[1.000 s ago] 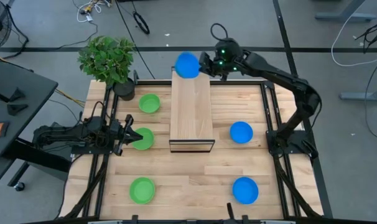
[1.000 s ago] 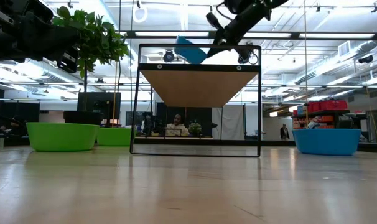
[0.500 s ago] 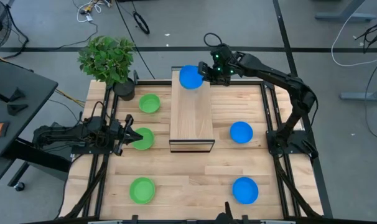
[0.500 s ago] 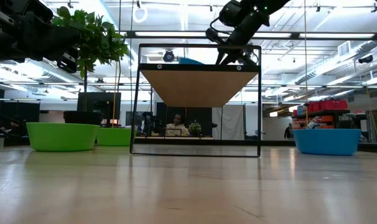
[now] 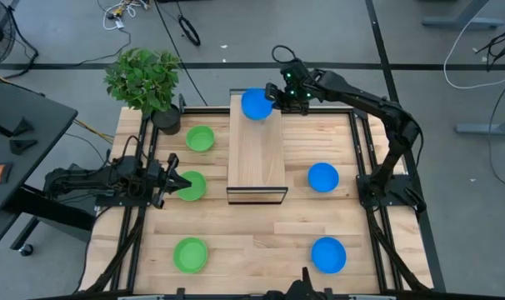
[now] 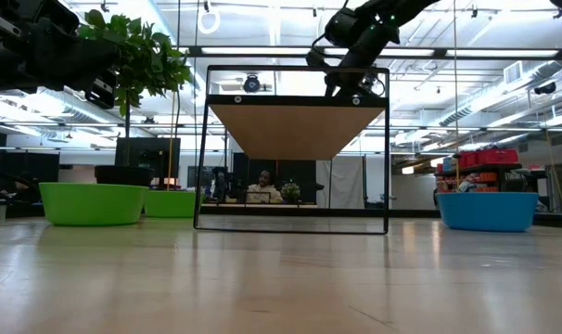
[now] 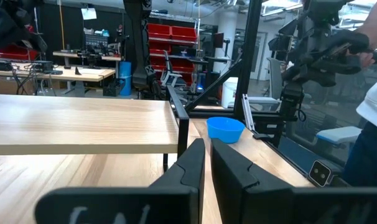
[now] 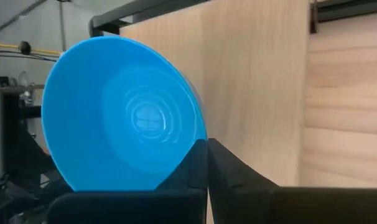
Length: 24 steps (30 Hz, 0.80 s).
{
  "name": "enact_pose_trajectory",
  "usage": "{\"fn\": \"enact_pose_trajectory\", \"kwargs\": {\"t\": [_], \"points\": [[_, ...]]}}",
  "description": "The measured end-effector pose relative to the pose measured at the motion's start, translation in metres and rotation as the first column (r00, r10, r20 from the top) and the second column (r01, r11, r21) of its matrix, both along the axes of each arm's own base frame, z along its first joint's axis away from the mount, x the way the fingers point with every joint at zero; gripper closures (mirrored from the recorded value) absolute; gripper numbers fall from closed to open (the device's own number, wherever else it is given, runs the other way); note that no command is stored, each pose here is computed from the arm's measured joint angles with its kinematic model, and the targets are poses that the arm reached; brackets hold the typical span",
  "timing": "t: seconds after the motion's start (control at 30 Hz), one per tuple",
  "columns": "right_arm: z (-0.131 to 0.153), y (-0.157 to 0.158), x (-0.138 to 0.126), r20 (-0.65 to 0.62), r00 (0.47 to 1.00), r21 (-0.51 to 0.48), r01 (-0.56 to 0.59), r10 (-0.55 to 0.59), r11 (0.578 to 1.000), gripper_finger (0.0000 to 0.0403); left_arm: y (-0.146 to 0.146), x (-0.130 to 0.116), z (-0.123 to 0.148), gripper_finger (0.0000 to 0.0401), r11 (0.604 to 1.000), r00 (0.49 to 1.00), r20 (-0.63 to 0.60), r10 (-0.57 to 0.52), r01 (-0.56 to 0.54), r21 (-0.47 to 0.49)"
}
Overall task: Pick & Place Mini bowls
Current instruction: Put the top blue bowl on the shelf
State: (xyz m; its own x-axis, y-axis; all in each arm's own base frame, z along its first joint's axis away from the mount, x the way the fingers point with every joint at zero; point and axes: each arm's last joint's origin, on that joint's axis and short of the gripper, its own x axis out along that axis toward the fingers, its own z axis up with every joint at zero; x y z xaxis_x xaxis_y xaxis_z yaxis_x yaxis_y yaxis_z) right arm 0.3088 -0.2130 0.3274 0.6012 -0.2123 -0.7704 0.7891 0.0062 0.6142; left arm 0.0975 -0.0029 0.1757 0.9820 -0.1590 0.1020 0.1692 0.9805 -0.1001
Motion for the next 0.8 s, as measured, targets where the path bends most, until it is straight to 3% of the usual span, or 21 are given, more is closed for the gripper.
{"fn": "enact_pose_trajectory", "kwargs": {"t": [0.3,0.57,0.8], "points": [[0.037,0.002,-0.005,0.025,0.999,-0.050,-0.024,0.025,0.998,0.0403,0.000,0.000,0.000,0.0371,1.000,1.000,0.000,0.000,0.000,0.000],[0.047,0.007,-0.011,-0.016,0.999,-0.033,-0.040,0.039,0.999,0.0403,0.000,0.000,0.000,0.0371,1.000,1.000,0.000,0.000,0.000,0.000],[0.058,0.007,-0.012,-0.004,0.998,-0.085,-0.066,0.066,0.994,0.0403,0.000,0.000,0.000,0.0371,1.000,1.000,0.000,0.000,0.000,0.000]]}}
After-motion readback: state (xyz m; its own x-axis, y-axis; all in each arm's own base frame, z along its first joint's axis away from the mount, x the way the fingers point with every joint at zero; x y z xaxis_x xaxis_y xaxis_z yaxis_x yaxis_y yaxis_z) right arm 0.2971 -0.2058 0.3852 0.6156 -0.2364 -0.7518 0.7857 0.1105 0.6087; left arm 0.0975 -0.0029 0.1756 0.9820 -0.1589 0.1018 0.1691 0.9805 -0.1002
